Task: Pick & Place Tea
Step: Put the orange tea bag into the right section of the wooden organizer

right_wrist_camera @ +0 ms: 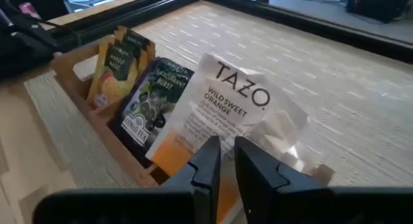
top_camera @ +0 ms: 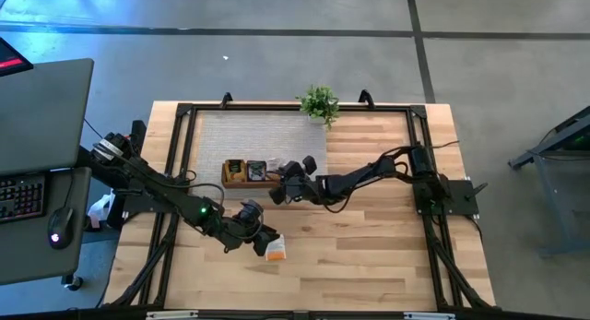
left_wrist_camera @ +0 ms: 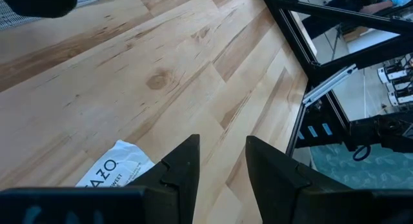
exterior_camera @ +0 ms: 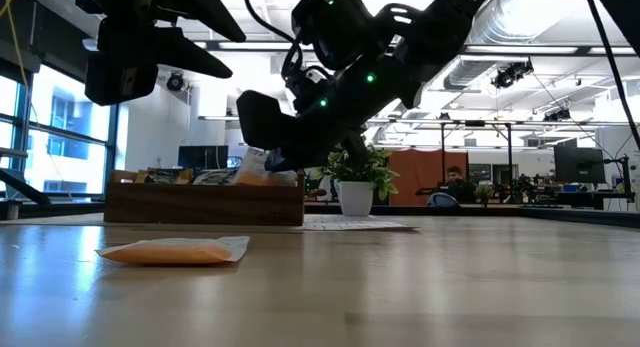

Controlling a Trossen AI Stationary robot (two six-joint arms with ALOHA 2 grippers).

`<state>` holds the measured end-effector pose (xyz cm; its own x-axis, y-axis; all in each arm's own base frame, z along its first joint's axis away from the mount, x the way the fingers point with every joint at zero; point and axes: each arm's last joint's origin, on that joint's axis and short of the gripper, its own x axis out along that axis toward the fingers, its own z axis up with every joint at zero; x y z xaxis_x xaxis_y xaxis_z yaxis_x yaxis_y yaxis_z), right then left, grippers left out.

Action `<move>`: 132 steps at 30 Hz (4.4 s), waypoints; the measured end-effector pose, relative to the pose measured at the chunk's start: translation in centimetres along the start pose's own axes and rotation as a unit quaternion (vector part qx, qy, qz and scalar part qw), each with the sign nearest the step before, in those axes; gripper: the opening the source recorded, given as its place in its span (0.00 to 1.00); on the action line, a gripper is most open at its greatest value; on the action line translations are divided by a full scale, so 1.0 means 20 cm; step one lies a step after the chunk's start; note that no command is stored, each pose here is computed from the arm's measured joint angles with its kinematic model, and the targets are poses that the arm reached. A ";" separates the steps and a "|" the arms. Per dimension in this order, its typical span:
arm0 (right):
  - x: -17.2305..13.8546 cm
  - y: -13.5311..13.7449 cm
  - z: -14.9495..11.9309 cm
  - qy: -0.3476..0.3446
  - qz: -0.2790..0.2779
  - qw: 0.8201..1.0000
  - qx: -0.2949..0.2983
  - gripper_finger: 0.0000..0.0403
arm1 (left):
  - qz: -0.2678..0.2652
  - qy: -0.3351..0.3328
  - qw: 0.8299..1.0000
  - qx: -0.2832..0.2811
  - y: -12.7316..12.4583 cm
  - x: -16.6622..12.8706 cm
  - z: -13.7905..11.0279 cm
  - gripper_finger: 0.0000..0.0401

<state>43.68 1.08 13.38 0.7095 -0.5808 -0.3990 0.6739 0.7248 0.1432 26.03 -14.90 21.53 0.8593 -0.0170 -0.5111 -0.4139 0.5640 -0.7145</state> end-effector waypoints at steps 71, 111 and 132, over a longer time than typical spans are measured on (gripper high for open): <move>-0.61 0.32 -0.01 0.115 0.376 0.877 -0.278 0.07 | 0.000 -0.023 1.000 -0.010 0.00 0.01 0.04 0.31; -0.50 0.21 -0.38 0.251 0.239 0.875 -0.338 0.00 | 0.066 -0.017 0.998 0.016 0.16 0.10 0.32 0.31; -0.53 0.21 -0.38 0.225 0.261 0.835 -0.428 0.00 | 0.146 0.134 0.976 -0.089 0.40 0.38 0.23 0.31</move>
<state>37.49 13.19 11.24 0.5816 -0.0435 -0.8123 -0.2349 0.9470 -0.2190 30.58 -6.82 14.18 0.5974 -0.1071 -0.7948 -0.6953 0.4248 -0.5798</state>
